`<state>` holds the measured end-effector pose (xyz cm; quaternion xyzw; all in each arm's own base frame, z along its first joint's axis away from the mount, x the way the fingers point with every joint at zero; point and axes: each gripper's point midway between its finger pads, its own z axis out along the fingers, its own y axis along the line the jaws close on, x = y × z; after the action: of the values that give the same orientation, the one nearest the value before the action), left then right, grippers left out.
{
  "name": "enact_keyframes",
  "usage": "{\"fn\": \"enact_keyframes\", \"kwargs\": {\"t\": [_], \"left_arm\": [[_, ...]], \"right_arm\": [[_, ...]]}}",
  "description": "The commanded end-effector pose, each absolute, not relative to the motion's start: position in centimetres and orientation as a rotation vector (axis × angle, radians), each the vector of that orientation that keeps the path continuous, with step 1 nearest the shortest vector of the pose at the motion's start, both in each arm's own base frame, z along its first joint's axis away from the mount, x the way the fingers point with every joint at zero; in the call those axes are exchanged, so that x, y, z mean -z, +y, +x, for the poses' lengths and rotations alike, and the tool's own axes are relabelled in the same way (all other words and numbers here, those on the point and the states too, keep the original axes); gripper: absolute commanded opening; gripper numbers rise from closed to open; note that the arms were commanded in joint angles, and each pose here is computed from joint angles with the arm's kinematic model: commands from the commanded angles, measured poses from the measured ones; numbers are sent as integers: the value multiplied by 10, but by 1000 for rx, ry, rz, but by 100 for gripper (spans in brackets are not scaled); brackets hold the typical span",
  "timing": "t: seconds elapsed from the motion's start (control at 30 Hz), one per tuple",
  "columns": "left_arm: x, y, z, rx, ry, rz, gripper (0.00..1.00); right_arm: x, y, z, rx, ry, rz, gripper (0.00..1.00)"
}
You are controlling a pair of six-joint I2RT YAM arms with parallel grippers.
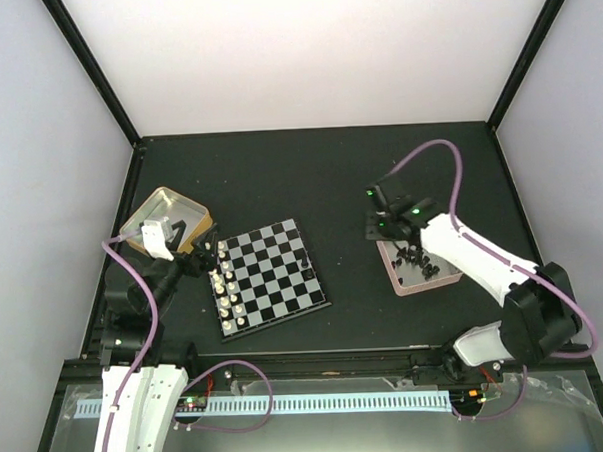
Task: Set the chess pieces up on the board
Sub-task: Pick up the chess piece from the storage box.
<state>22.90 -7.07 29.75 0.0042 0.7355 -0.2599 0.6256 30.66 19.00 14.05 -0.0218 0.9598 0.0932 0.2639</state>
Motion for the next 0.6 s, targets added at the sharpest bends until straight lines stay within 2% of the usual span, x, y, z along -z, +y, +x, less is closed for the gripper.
{"fn": "enact_keyframes", "kwargs": {"t": [0.0,0.23,0.57], "left_arm": [[-306,-67,228,570,1660,12,99],[-304,-68,230,572,1672,13,99],[-303,-68,230,573,1674,15,99]], "right_arm": [[-117,108,311,-40,2612,187,29],[-83,60,302,13,2671,326,24],[-57,46,291,45,2742,377,20]]}}
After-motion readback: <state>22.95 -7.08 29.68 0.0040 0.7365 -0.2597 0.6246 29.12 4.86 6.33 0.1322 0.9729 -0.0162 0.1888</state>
